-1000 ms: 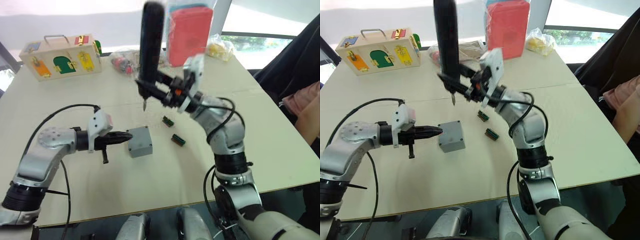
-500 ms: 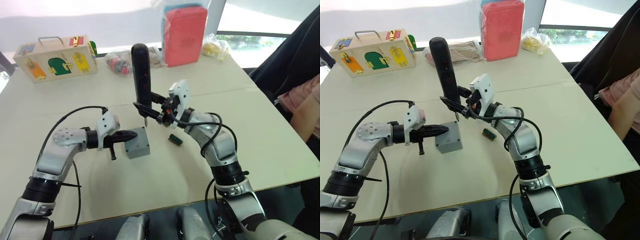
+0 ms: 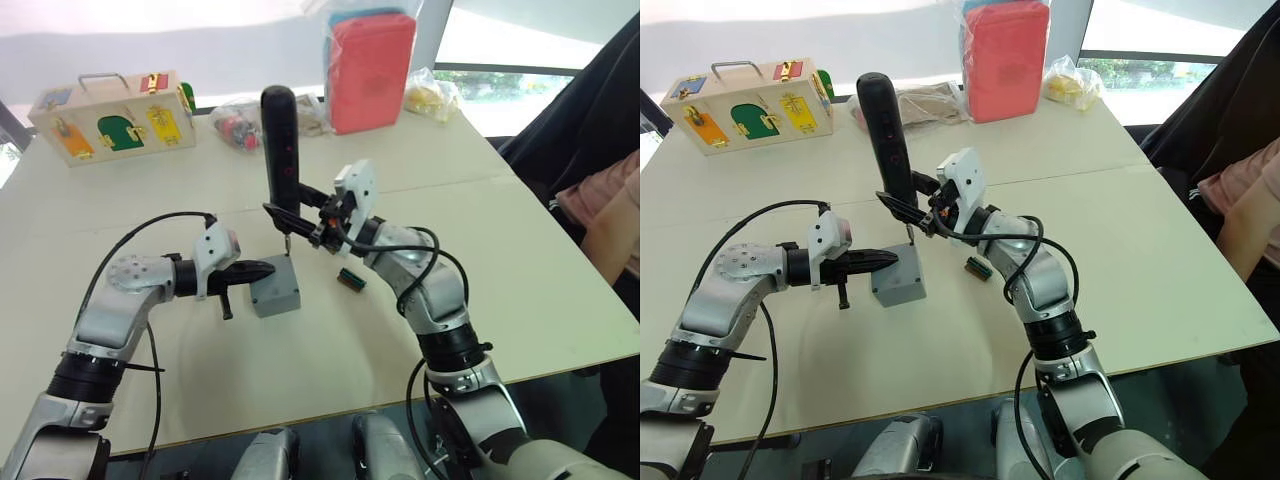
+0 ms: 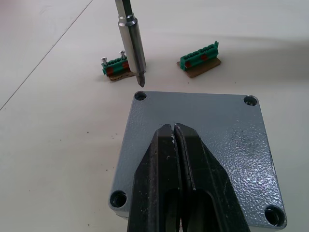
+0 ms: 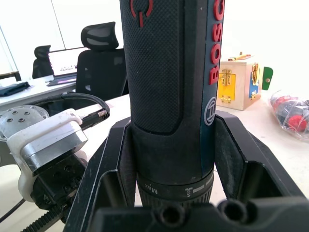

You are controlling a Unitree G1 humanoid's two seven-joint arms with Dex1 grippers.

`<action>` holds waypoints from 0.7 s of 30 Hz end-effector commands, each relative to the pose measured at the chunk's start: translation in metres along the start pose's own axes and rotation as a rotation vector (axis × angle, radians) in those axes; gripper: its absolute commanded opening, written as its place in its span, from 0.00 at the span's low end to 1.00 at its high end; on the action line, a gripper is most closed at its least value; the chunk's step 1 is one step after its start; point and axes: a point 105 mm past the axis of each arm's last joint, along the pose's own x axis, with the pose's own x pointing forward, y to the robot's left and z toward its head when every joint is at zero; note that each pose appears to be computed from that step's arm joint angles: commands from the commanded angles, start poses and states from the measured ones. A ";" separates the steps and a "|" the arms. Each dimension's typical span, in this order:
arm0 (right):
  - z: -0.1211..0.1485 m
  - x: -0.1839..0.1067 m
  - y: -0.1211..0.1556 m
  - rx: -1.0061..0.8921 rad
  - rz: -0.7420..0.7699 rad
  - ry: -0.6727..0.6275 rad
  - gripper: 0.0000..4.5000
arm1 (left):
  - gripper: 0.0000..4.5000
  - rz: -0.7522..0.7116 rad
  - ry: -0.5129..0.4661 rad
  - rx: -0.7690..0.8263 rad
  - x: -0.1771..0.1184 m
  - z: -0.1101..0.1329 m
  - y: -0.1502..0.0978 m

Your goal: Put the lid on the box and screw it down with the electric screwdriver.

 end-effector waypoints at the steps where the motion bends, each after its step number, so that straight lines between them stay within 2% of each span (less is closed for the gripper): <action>1: 0.022 0.008 0.006 -0.045 0.030 -0.088 0.39 | 0.00 -0.011 0.036 -0.012 0.000 -0.007 -0.004; 16: 0.003 0.003 0.006 -0.057 0.027 -0.036 0.39 | 0.00 -0.014 0.035 -0.012 0.000 -0.006 -0.006; 21: -0.026 -0.003 0.007 -0.044 0.032 0.066 0.39 | 0.00 -0.020 0.041 -0.016 0.000 -0.008 -0.007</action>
